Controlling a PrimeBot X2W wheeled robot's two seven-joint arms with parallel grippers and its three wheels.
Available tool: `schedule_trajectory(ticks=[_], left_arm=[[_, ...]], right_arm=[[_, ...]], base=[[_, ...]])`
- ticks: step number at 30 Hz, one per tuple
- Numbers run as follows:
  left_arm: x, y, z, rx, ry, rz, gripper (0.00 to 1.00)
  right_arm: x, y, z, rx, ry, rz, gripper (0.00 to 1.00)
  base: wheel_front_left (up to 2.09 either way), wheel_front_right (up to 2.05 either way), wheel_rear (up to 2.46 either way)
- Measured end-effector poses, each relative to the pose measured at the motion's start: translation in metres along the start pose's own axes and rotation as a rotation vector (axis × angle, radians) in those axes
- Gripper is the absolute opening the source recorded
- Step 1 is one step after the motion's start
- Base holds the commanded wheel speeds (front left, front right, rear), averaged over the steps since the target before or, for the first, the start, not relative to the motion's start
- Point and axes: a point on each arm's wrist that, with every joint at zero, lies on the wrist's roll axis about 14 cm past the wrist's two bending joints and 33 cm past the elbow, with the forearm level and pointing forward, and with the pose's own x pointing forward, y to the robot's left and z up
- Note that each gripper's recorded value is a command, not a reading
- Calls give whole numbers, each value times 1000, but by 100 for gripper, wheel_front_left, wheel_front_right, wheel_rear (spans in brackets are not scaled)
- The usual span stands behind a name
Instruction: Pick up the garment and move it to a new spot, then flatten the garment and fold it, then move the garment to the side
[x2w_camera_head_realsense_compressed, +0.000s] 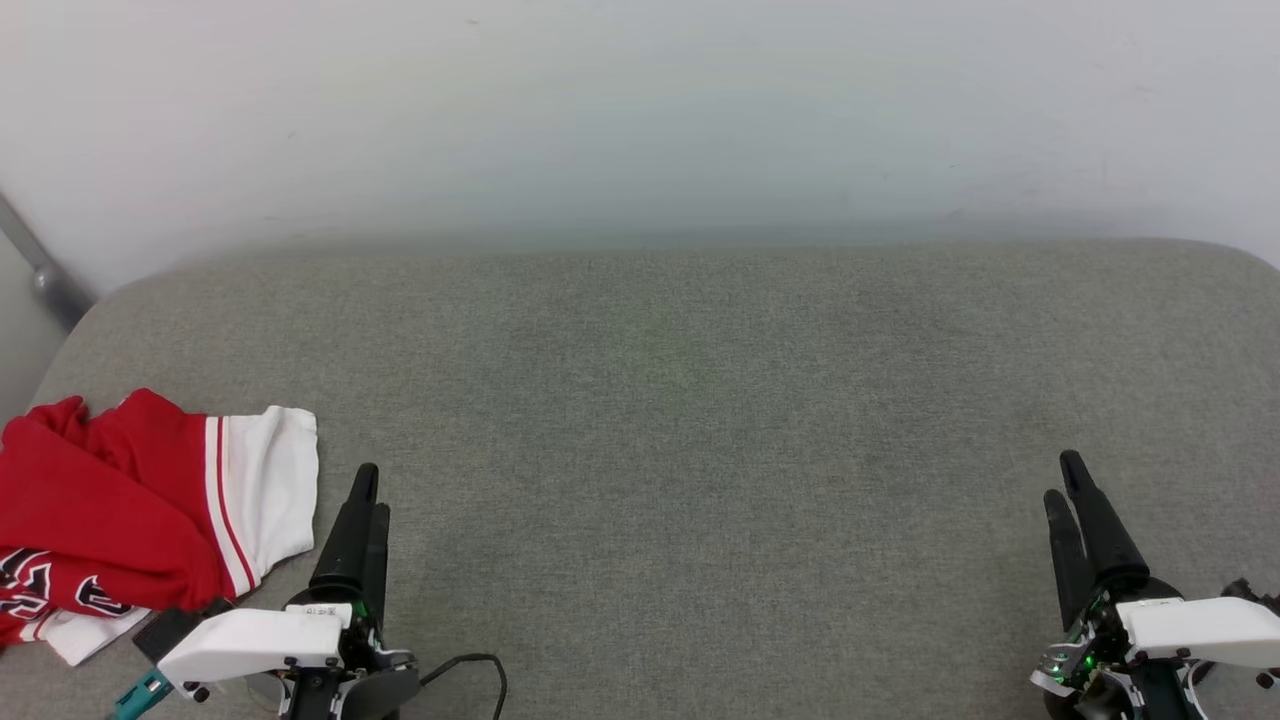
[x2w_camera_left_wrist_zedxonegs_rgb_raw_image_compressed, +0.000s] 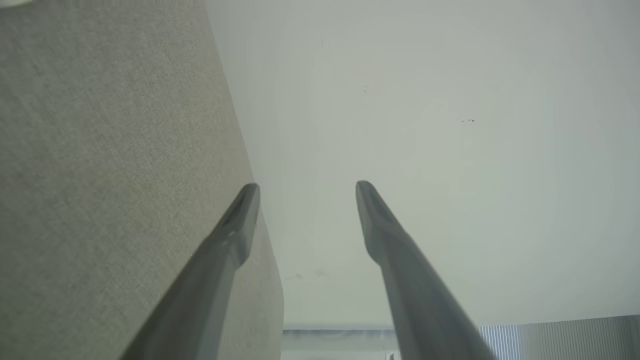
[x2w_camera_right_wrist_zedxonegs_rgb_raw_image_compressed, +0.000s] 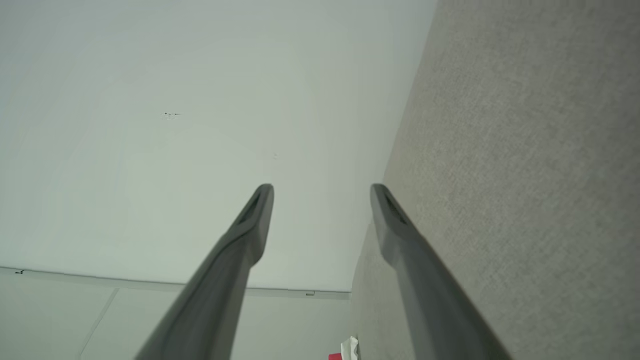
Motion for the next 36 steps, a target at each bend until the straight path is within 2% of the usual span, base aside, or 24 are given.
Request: schedule_trajectory(ticks=[9,24,36], left_arm=[[3,-16,0,196,-12,-45,100],[5,-28,-11,617,0,-95,100],[4,-29,-21,860,15,-115,100]], right_arm=[[2,12,-2,-182,-4,36,100],[2,28,-13,-616,38,91,100],[0,32,-24,-839,78,114,100]], base=[[0,0,0],[0,0,0],[0,0,0]])
